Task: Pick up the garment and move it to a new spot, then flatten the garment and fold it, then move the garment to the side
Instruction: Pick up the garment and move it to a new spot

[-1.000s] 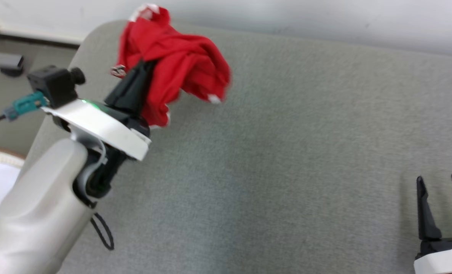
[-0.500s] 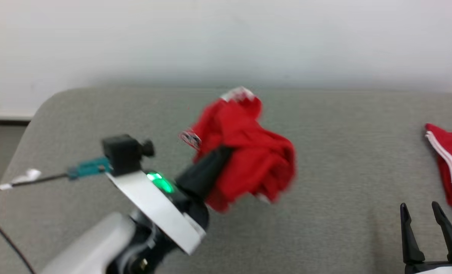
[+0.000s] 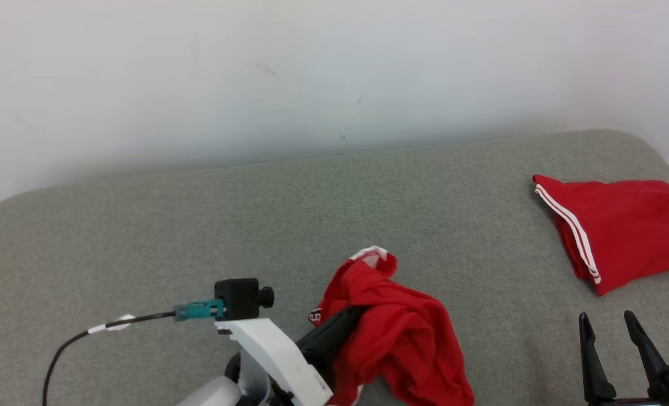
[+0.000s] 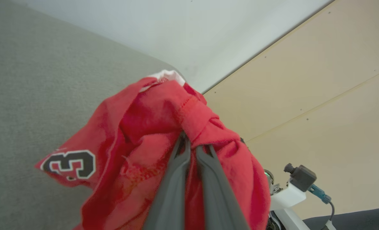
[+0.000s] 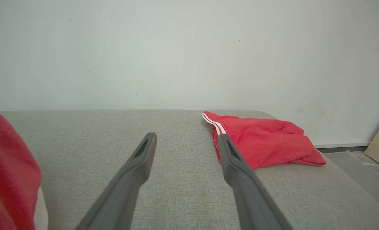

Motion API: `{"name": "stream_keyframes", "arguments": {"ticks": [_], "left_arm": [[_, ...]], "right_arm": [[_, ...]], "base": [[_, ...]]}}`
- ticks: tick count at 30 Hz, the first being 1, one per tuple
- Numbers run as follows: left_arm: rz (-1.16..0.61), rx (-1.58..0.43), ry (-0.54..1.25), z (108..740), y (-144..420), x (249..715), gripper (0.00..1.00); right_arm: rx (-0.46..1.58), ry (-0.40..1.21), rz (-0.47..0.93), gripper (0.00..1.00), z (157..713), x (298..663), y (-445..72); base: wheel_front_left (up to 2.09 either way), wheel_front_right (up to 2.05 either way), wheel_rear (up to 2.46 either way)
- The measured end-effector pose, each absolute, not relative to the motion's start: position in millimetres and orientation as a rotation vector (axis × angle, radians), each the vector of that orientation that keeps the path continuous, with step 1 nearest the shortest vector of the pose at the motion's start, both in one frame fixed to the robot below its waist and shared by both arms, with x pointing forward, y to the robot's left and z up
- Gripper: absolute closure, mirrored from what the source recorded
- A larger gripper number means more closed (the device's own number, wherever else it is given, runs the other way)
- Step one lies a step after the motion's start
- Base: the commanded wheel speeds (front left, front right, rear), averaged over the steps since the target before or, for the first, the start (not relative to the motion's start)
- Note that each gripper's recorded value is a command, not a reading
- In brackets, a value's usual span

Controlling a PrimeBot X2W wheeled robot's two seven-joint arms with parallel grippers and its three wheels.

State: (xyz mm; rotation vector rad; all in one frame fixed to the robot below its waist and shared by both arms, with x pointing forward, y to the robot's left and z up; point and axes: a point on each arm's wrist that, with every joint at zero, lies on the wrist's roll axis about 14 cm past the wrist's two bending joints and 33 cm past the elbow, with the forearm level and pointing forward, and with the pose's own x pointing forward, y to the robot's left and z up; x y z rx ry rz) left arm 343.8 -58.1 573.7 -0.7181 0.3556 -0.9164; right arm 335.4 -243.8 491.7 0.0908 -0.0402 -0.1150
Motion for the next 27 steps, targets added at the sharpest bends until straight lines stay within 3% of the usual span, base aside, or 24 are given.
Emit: {"name": "stream_keyframes", "arguments": {"ticks": [7, 16, 17, 19, 27], "left_arm": [[-0.743, -0.686, 0.486, 510, -46, 394, 1.00], [-0.611, -0.489, 0.397, 481, -10, 452, 1.00], [-0.596, -0.473, 0.375, 480, -5, 456, 0.75], [-0.564, -0.467, 0.356, 477, 0, 459, 0.00], [-0.538, -0.281, 0.239, 483, 19, 460, 0.00]], "right_arm": [[0.088, -0.013, -0.153, 0.00, 484, 333, -255], [0.080, 0.003, -0.180, 0.00, 480, 329, -264], [0.080, 0.002, -0.181, 0.00, 480, 329, -264], [0.080, -0.001, -0.181, 0.00, 481, 328, -264], [0.080, -0.015, -0.176, 0.00, 485, 326, -264]], "base": [[0.00, 0.00, 0.00], [0.00, 0.00, 0.00], [0.00, 0.00, 0.00], [0.00, 0.00, 0.00], [0.00, 0.00, 0.00]]}}
